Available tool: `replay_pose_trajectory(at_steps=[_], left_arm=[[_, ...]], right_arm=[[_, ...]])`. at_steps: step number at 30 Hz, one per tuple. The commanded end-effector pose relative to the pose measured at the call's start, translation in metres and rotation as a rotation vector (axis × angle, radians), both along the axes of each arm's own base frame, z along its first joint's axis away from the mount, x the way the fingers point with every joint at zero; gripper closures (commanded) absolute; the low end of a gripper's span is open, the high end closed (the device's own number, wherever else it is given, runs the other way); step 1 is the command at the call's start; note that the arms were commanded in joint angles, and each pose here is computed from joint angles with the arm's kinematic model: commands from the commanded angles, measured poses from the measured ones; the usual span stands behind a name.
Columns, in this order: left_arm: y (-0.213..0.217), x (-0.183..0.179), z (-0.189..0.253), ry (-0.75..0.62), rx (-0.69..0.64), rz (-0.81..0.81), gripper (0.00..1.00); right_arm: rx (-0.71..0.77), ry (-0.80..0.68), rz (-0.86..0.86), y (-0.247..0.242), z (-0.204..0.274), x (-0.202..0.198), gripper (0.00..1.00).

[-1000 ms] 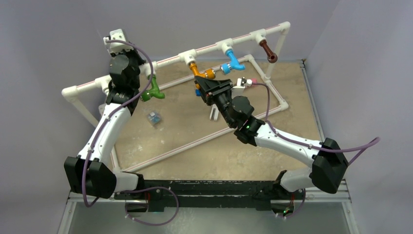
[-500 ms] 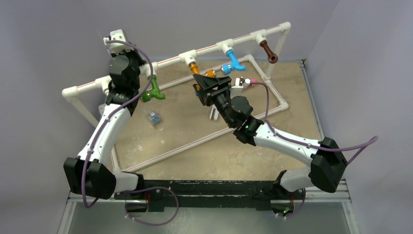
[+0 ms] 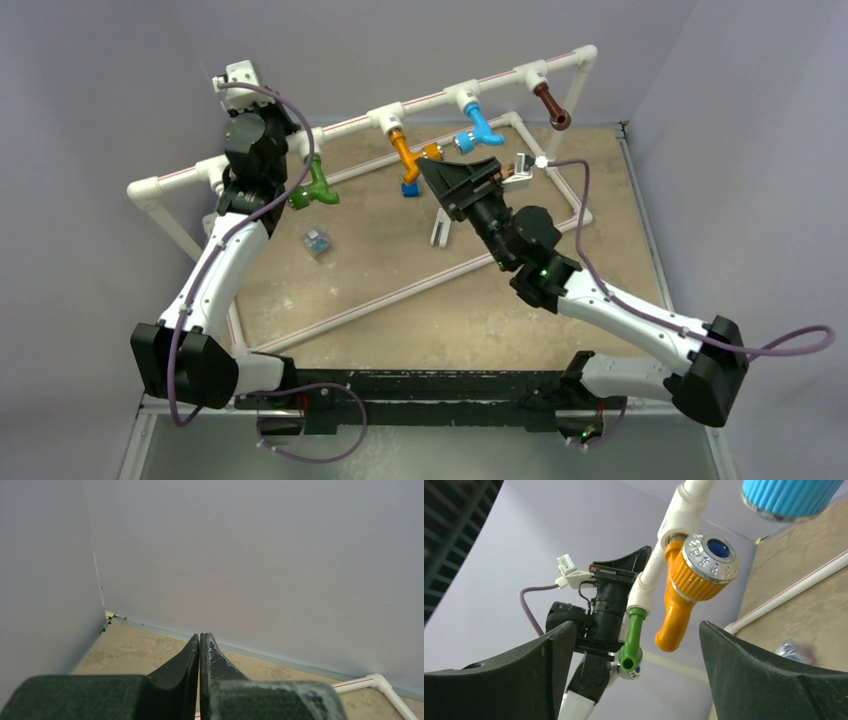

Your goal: Install the water faucets

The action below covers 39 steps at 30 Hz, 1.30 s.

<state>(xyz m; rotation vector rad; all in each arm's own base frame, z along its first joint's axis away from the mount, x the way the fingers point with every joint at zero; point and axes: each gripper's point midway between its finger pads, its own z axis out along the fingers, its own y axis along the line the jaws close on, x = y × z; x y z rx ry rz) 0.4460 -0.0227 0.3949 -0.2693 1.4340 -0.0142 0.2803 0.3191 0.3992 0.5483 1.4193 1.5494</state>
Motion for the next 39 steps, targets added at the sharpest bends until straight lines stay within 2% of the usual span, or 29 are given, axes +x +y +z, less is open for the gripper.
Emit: replay_pose_trajectory(at_steps=[1, 3, 10, 18, 23, 32, 39], left_arm=[[-0.020, -0.005, -0.123, 0.383, 0.071, -0.083, 1.00], [-0.019, -0.004, -0.124, 0.384, 0.070, -0.081, 1.00], [-0.019, -0.004, -0.124, 0.385, 0.070, -0.080, 1.00], [-0.019, -0.004, -0.125, 0.387, 0.071, -0.083, 1.00], [-0.019, -0.004, -0.125, 0.387, 0.071, -0.083, 1.00], [-0.017, -0.003, -0.125, 0.390, 0.070, -0.081, 1.00], [-0.015, -0.003, -0.126, 0.392, 0.067, -0.080, 1.00]], right_arm=[[-0.193, -0.135, -0.072, -0.028, 0.003, -0.010, 0.07], [-0.264, -0.187, -0.100, -0.039, 0.007, -0.014, 0.06], [-0.653, -0.432, -0.158, -0.055, 0.018, -0.021, 0.06], [-1.225, -0.785, -0.202, -0.069, 0.008, -0.013, 0.06], [-1.511, -1.015, -0.186, -0.075, -0.004, -0.014, 0.07], [-1.855, -1.228, -0.426, -0.092, 0.009, -0.009, 0.04], [-1.998, -1.429, -0.641, -0.068, 0.023, -0.020, 0.02]])
